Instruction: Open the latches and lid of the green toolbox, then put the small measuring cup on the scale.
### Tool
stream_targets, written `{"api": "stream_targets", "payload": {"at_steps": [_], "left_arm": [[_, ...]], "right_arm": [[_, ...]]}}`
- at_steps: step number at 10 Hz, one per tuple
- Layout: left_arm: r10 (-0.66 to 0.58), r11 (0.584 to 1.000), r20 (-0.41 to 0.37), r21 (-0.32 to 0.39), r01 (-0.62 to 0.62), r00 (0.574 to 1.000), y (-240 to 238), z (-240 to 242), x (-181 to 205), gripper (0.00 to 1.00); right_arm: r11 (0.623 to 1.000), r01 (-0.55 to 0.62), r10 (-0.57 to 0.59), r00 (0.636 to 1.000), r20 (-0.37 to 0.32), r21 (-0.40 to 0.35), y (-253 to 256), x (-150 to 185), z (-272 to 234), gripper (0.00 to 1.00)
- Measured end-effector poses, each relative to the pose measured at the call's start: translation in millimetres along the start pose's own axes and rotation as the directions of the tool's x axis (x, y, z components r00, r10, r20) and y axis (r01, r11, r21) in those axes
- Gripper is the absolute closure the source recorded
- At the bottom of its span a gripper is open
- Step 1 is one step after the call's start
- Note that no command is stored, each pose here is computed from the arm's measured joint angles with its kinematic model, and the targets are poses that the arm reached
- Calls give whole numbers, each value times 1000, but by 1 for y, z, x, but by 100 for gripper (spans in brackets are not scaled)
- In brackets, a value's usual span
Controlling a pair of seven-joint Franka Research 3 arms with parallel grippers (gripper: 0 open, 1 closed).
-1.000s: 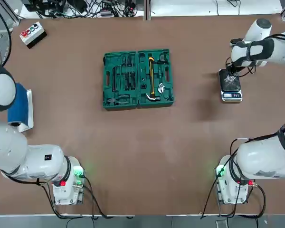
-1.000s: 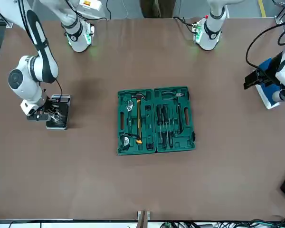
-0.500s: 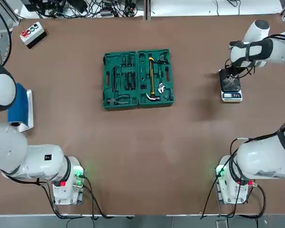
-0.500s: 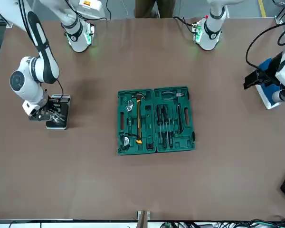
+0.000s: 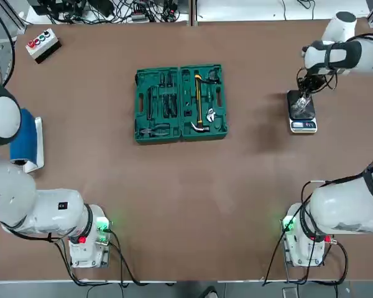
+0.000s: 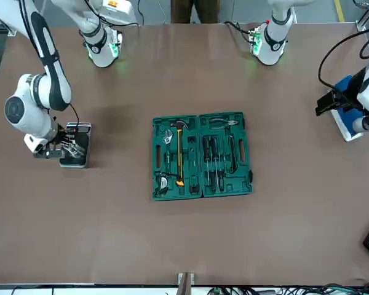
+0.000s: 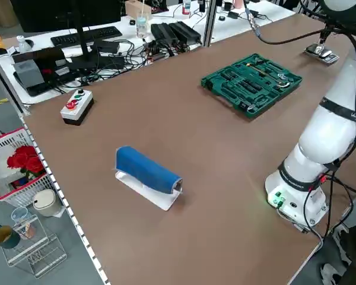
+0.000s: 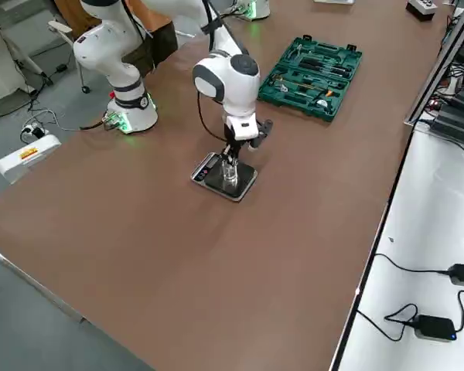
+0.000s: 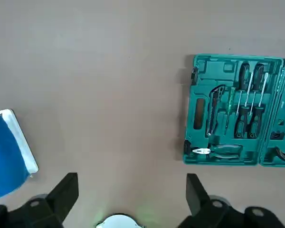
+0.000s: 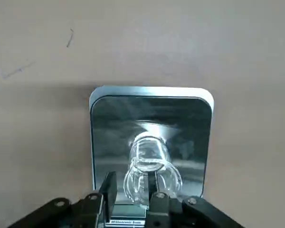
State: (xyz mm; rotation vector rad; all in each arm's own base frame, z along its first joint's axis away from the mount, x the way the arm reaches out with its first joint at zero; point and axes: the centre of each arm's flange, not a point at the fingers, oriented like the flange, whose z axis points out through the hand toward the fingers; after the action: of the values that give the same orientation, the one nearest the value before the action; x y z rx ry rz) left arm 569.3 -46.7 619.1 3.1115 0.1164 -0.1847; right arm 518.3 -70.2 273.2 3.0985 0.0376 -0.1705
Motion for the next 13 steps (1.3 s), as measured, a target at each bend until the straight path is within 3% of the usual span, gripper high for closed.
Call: {"api": "stream_targets", "payload": {"at_steps": [5, 7, 8, 10, 13], "left_arm": [[-3, 1000, 0, 0, 3, 1000, -1, 0, 0, 0], [0, 1000, -2, 7, 1, 1000, 0, 0, 0, 0], [2, 1000, -5, 10, -2, 1000, 1, -1, 0, 0], [7, 1000, -18, 8, -6, 1000, 3, -4, 0, 0], [7, 1000, -65, 2, -7, 998, 1, -9, 5, 0]], "right_arm": [[1000, 3, -2, 999, 39, -4, 2, 27, -74, 56], [1000, 7, -7, 1000, 23, -8, 0, 41, -130, 31], [1000, 14, -14, 1000, 13, -9, -4, 47, -159, 28], [999, 38, -38, 999, -14, -12, -25, 53, -214, 2], [1000, 23, -25, 996, -85, -17, -38, 48, -304, 0]]}}
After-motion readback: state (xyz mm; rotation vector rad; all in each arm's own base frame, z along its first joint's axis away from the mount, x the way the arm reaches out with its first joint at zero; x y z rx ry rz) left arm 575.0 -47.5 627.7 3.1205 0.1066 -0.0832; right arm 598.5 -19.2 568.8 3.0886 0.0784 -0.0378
